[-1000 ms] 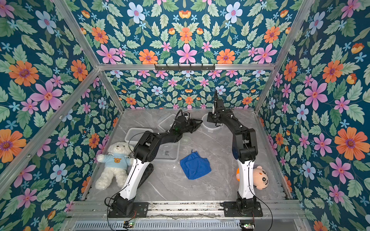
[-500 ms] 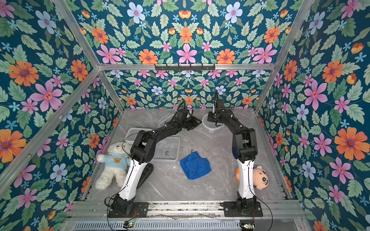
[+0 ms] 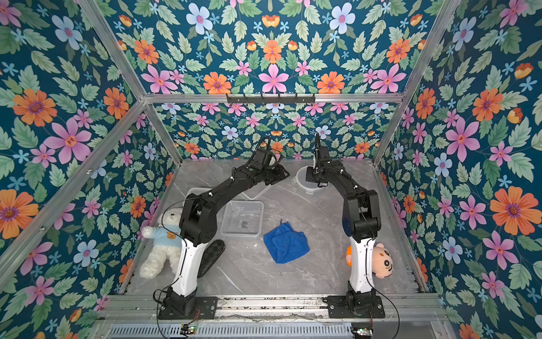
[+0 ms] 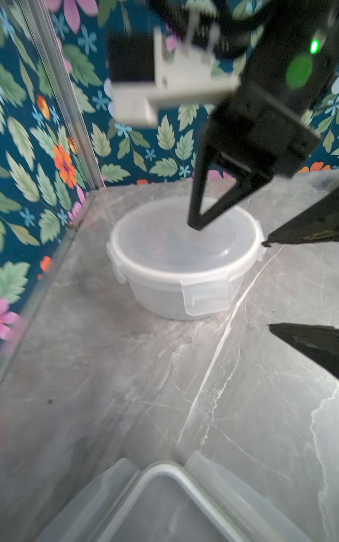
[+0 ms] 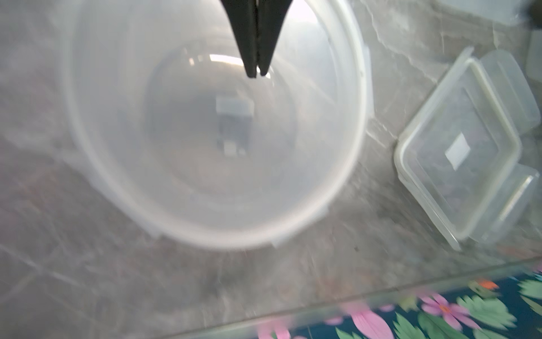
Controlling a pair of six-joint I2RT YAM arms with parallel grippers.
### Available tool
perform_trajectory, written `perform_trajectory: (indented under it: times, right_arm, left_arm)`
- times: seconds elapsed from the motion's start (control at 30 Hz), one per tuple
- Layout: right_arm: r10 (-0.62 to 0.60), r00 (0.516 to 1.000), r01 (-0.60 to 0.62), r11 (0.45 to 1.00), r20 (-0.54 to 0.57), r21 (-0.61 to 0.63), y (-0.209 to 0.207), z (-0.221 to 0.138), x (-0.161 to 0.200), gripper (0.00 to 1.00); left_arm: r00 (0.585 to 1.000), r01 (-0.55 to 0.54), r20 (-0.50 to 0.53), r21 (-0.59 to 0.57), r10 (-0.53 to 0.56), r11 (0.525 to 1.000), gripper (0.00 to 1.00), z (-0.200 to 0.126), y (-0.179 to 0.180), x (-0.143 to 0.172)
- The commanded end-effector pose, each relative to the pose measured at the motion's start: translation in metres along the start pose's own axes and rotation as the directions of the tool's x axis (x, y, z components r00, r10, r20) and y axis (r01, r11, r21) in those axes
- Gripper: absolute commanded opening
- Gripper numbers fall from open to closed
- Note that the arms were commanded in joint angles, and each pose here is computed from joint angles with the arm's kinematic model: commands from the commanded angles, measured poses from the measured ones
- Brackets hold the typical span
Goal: Wipe the insides of the lunch boxes
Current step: Open the fastener of the lunch box, then adjust the lunch box at the center of the board.
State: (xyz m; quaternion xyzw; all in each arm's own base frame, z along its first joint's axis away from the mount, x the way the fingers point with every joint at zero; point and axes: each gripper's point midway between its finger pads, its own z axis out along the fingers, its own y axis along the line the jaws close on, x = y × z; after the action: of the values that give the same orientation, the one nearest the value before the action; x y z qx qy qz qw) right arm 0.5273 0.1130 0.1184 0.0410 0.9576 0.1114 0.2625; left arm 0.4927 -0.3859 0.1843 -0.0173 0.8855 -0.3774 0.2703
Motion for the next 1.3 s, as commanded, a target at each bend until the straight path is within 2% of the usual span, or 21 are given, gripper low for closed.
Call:
perform_trajectory:
  times: [0.0,0.1,0.23,0.33,0.43,0.57,0.77,1.03,1.27]
  right_arm:
    - [0.049,0.997,-0.046,0.998,-0.056,0.054,-0.018,-0.026,0.011,0.00]
    - [0.082,0.996,-0.078,0.993,-0.043,0.087,-0.027,-0.050,0.015,0.00]
    - [0.141,0.987,-0.128,0.980,-0.080,0.151,-0.042,-0.067,0.050,0.00]
    - [0.164,0.978,-0.139,0.973,-0.128,0.185,-0.052,-0.063,0.075,0.00]
    - [0.171,0.972,-0.139,0.971,-0.161,0.194,-0.058,-0.045,0.082,0.00]
    - [0.198,0.967,-0.164,0.965,-0.161,0.204,-0.070,-0.019,0.064,0.00]
    - [0.224,0.965,-0.194,0.959,-0.136,0.205,-0.088,0.001,0.024,0.00]
    - [0.201,0.972,-0.179,0.970,-0.125,0.165,-0.086,0.022,-0.011,0.00]
    - [0.159,0.981,-0.166,0.985,-0.114,-0.053,-0.047,0.041,-0.045,0.00]
  left_arm:
    - [0.996,-0.048,0.074,-0.021,0.049,0.999,0.47,0.002,0.001,-0.017]
    - [0.995,-0.052,0.093,0.048,0.047,0.998,0.48,0.028,-0.006,-0.026]
    - [0.992,-0.039,0.122,0.126,0.024,0.991,0.52,0.062,-0.008,-0.036]
    - [0.989,-0.016,0.146,0.165,-0.009,0.986,0.55,0.077,-0.002,-0.044]
    - [0.989,0.008,0.145,0.200,-0.037,0.980,0.56,0.081,-0.001,-0.045]
    - [0.993,0.007,0.115,0.240,-0.035,0.971,0.55,0.077,-0.007,-0.034]
    - [0.998,-0.024,0.070,0.286,0.004,0.958,0.56,0.063,-0.019,-0.005]
    - [0.999,-0.052,-0.001,0.316,0.055,0.947,0.55,0.070,-0.031,0.019]
    - [0.993,-0.030,-0.096,0.308,0.062,0.951,0.53,0.063,-0.040,0.059]
